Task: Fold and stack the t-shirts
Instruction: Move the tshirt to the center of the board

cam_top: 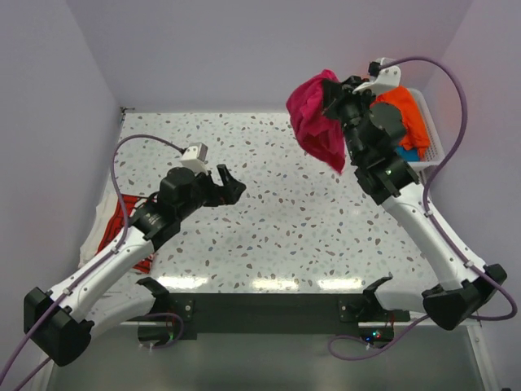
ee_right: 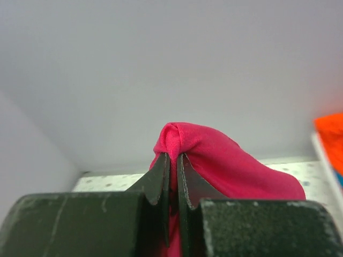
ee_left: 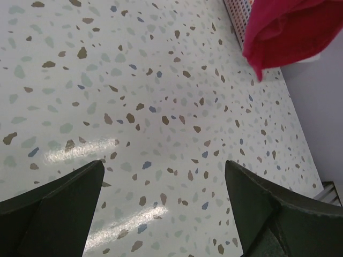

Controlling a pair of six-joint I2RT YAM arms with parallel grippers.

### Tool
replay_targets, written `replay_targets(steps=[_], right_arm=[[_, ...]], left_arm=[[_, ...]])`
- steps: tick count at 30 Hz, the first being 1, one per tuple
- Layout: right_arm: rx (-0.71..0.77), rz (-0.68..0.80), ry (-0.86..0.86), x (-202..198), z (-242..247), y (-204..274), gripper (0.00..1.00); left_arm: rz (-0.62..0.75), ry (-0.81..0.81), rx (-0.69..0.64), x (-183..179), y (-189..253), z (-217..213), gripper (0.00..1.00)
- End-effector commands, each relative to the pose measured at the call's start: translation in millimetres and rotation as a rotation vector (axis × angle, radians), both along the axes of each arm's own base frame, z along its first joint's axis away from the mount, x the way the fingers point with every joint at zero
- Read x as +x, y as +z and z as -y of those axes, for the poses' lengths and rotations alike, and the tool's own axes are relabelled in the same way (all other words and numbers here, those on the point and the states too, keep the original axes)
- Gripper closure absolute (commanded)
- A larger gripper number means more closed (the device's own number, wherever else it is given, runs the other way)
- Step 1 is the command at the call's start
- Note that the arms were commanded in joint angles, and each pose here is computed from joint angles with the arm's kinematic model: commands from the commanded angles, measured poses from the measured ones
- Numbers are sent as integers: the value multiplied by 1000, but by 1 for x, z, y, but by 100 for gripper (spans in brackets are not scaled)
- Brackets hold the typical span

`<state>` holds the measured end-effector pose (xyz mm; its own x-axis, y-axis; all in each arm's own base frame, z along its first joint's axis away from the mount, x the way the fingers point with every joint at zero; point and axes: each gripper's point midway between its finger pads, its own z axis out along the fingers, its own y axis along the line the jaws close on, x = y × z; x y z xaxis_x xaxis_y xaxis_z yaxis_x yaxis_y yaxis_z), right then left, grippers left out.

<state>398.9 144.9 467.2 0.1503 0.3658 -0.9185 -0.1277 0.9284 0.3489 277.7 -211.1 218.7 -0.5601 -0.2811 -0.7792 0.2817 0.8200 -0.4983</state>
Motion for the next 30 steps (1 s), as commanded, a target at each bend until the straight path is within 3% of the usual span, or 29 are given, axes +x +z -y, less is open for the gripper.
replay_targets(steps=[1,4,7,8,9,11,12,15,19,21,22,26,30], right_arm=[[94,44,231,-39,-40,41,100],[118,-17,248,-42,-43,35,100],[86,-79,225,-32,-42,28,87],[48,-163,206,-23,-38,8,83],[12,-233,213,-5,-47,-15,68],[-8,-302,214,14,-42,-32,56],[-9,-374,204,25,-40,-55,38],[18,-560,180,58,-22,-121,20],[-48,-708,139,48,-14,-191,17],[-65,-684,100,30,-11,-196,17],[-95,-747,87,15,-8,-235,18],[-105,-748,83,-24,-14,-276,25],[-126,-811,124,-42,-24,-322,30]], left_arm=[[34,104,-49,5,16,-21,0],[43,151,-64,4,20,-32,0],[40,178,-59,6,18,-38,0],[29,184,-51,8,14,-39,0],[22,189,-49,9,11,-39,0],[-6,209,-38,13,2,-42,0],[-11,213,-35,15,-1,-42,0],[-48,232,-25,18,-14,-44,0],[-89,223,-5,14,-37,-44,4],[-128,182,12,7,-60,-40,10],[-130,163,5,5,-66,-37,12],[-207,107,62,-10,-124,-26,17],[-153,20,15,-3,-124,4,21]])
